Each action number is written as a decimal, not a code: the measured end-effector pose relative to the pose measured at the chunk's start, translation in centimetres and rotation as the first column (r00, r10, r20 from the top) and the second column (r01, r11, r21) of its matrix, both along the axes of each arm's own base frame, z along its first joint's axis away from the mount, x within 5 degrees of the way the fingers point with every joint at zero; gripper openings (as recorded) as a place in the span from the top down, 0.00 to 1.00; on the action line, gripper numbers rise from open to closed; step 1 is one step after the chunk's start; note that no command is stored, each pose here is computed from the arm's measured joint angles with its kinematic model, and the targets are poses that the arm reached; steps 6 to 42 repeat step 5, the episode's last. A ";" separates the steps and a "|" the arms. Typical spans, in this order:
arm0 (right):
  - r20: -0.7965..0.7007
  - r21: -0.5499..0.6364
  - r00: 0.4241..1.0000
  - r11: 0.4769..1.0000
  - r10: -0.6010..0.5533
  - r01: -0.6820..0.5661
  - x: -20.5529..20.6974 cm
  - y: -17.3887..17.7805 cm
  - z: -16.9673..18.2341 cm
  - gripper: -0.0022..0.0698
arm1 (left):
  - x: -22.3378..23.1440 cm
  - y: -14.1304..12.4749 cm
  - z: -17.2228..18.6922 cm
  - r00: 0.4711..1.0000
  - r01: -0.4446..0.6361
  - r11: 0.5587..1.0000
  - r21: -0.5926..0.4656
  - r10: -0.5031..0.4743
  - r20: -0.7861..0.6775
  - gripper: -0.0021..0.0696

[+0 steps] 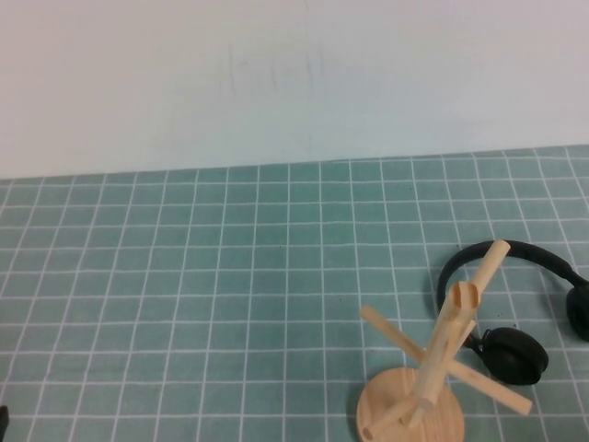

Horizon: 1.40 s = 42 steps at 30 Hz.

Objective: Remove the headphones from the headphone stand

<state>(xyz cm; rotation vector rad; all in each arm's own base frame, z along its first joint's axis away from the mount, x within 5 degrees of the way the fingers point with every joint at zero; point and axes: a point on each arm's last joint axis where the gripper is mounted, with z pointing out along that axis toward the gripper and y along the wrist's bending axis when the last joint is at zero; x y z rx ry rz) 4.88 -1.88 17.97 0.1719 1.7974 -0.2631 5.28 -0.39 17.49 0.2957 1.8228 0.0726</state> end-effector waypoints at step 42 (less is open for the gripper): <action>0.000 0.000 1.000 1.000 0.000 0.000 0.0 0.0 0.0 0.98 | 0.0 0.0 0.0 1.000 0.000 1.000 0.000 0.000 0.000 0.98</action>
